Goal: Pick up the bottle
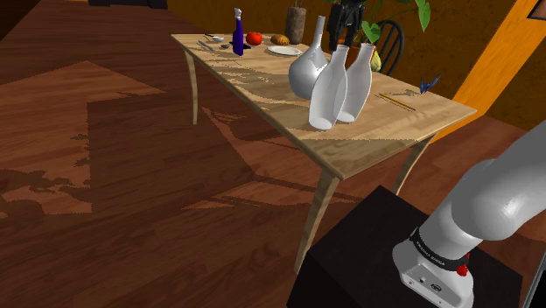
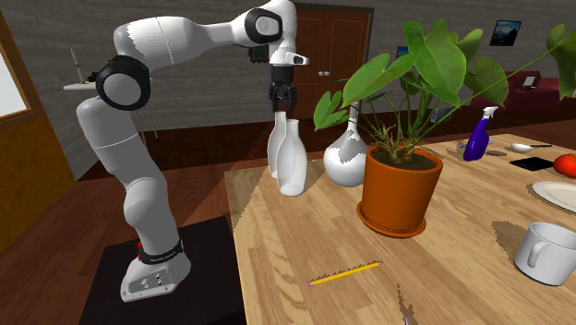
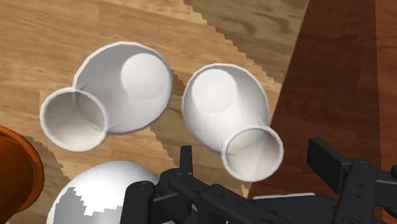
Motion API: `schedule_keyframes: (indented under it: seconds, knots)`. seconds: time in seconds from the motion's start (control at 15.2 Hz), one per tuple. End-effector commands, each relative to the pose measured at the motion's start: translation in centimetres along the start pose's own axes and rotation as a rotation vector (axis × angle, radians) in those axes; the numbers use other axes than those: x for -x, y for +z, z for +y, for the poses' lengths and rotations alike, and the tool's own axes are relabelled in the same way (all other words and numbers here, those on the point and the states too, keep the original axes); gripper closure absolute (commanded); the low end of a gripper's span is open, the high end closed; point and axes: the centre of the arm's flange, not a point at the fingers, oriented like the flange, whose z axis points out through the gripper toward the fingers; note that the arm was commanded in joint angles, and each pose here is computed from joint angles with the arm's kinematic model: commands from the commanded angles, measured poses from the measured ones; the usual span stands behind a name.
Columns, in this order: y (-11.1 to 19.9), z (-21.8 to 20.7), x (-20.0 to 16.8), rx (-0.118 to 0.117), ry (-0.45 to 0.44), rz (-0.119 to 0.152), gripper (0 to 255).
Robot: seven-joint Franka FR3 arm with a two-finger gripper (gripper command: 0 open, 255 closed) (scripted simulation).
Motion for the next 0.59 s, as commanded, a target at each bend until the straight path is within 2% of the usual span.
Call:
schedule_keyframes:
  seconds: [0.0,0.2,0.4,0.46,0.53]
  knots:
    - [0.9,0.0,-0.1,-0.001,0.0,0.002,0]
    - [2.5,0.0,-0.2,-0.001,0.0,0.002,0]
    - [2.8,0.0,-0.2,-0.001,0.0,0.002,0]
    - [2.9,0.0,-0.2,-0.001,0.0,0.002,255]
    - [2.9,0.0,-0.2,-0.001,0.0,0.002,255]
